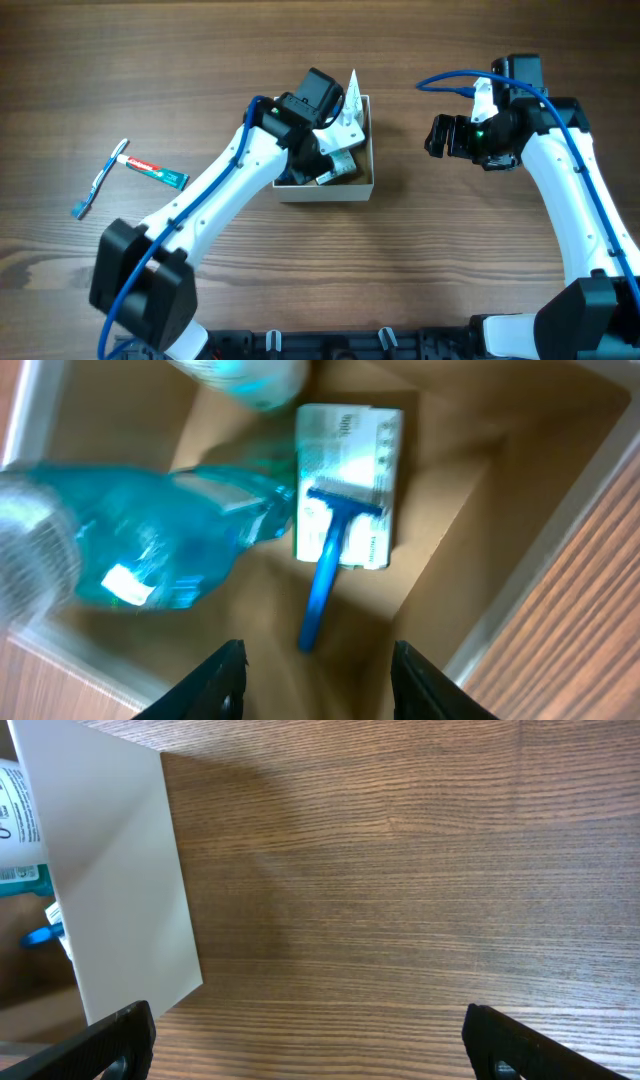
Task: Pack container
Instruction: 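Release the razor and move the left gripper toward the toothpaste, then lower the left gripper and grasp the red Colgate toothpaste tube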
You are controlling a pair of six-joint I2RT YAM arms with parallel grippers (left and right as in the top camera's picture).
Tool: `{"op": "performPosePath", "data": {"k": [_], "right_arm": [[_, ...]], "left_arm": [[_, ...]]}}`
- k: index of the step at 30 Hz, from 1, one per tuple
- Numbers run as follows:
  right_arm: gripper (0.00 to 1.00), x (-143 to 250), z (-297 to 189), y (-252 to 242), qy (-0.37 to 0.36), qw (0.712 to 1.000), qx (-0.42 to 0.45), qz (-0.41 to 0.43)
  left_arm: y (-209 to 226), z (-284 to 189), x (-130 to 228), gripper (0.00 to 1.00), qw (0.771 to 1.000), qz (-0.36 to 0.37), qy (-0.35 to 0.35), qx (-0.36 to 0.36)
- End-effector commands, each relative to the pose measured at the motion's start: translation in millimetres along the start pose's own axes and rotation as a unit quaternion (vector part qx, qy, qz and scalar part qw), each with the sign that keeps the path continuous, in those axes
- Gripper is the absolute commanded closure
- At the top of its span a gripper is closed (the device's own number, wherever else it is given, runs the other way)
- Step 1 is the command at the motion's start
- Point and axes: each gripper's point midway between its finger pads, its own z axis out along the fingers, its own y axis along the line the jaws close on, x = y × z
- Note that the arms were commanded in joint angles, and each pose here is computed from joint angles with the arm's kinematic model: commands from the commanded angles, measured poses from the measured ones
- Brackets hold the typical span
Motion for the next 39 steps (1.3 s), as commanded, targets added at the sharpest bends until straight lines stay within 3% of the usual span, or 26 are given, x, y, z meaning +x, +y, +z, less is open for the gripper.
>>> {"op": "performPosePath", "data": {"k": [1, 6, 7, 8, 11, 14, 16, 18, 21, 31, 39], "right_arm": [[0.00, -1, 1, 0, 0.001, 1.000, -0.002, -0.006], [0.00, -1, 1, 0, 0.001, 1.000, -0.002, -0.006], [0.00, -1, 1, 0, 0.002, 1.000, -0.002, -0.006], [0.00, 0, 1, 0, 0.003, 1.000, -0.002, -0.006], [0.00, 1, 1, 0, 0.004, 1.000, -0.002, -0.009], [0.00, 2, 1, 0, 0.006, 1.000, -0.001, -0.009], [0.00, 2, 1, 0, 0.007, 1.000, -0.002, -0.009], [0.00, 2, 1, 0, 0.008, 1.000, -0.001, -0.009], [0.00, 3, 1, 0, 0.008, 1.000, -0.001, -0.009], [0.00, 4, 1, 0, 0.010, 1.000, -0.001, -0.008], [0.00, 4, 1, 0, 0.011, 1.000, -0.001, -0.007]], "left_arm": [[22, -65, 0, 0.48, 0.990, -0.108, -0.055, -0.076], [57, -116, 41, 0.26, 0.946, -0.291, -0.091, -0.112], [65, -120, 52, 0.28, 0.935, -0.324, -0.090, -0.118], [82, -123, 71, 0.29, 0.911, -0.381, -0.086, -0.129], [122, -123, 125, 0.11, 0.831, -0.530, -0.072, -0.155], [155, -111, 191, 0.11, 0.711, -0.681, -0.044, -0.168], [165, -100, 220, 0.01, 0.653, -0.737, -0.027, -0.172], [171, -84, 246, 0.00, 0.592, -0.788, -0.005, -0.169], [174, -55, 265, 0.00, 0.539, -0.832, 0.015, -0.128], [165, 42, 296, 0.00, 0.499, -0.858, 0.106, -0.056], [153, 76, 306, 0.00, 0.492, -0.858, 0.145, -0.040]]}}
